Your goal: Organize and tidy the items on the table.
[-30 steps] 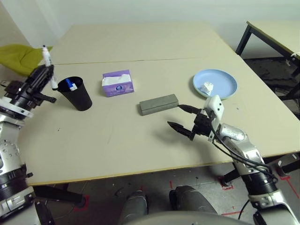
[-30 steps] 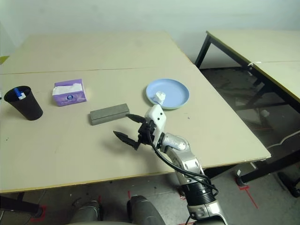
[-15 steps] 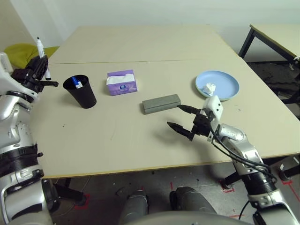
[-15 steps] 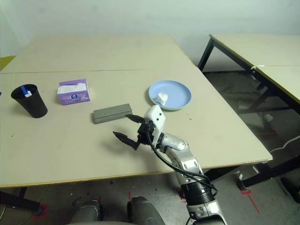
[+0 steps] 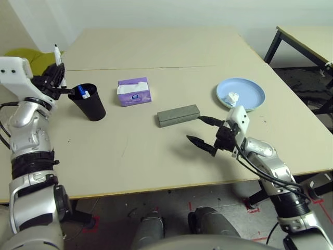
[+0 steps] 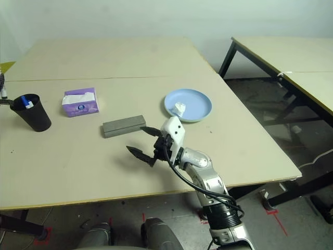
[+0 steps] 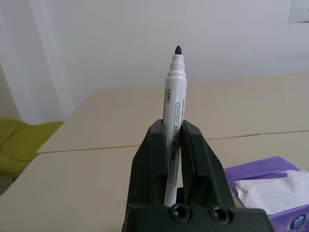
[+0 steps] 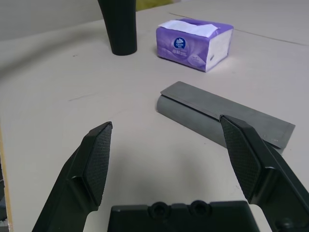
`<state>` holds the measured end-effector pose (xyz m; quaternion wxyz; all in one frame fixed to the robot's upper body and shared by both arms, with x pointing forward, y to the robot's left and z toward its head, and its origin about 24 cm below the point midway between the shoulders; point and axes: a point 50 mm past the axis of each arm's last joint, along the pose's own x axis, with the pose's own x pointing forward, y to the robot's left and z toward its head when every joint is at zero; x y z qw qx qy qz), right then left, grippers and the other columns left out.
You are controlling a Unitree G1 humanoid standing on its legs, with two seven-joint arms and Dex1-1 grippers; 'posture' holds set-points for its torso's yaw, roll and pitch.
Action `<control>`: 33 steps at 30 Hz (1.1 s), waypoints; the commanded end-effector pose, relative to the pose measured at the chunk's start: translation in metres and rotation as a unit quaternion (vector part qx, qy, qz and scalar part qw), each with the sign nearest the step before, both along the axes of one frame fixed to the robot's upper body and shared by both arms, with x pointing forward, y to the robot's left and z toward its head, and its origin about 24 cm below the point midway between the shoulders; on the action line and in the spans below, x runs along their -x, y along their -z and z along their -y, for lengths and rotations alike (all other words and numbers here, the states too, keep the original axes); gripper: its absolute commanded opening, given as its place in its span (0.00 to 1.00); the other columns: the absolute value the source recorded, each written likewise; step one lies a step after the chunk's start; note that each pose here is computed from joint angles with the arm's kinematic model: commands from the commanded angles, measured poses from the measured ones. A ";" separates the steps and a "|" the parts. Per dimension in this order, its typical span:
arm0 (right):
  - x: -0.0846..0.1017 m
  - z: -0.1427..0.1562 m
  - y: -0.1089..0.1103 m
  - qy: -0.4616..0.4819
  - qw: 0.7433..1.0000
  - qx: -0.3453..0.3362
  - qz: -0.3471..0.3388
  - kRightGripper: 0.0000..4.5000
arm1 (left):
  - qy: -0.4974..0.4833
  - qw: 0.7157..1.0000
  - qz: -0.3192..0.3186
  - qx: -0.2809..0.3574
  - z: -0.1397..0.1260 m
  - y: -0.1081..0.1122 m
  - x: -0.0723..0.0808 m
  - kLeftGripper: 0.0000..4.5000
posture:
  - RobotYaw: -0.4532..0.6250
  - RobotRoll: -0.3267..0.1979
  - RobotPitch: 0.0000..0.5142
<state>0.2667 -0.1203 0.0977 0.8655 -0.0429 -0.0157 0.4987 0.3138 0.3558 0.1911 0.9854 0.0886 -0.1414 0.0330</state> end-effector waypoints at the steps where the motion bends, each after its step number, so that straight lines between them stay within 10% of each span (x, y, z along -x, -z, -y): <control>1: 0.002 0.001 -0.003 0.004 1.000 0.001 0.002 1.00 | 0.008 1.000 -0.006 -0.004 0.006 0.007 -0.007 0.06 | 0.30 0.62 0.12; 8: 0.003 0.003 -0.004 0.005 1.000 0.005 0.002 1.00 | 0.014 1.000 -0.013 -0.008 0.011 0.014 -0.012 0.06 | 0.30 0.62 0.12; 21: 0.002 0.002 -0.003 0.000 1.000 0.006 0.002 1.00 | -0.002 1.000 -0.015 -0.010 0.002 0.017 -0.006 0.99 | 0.31 0.62 0.11; 33: -0.030 0.038 -0.048 0.160 0.983 -0.054 0.068 1.00 | -0.038 0.996 0.078 0.031 -0.034 -0.018 0.045 0.99 | 0.33 0.62 0.12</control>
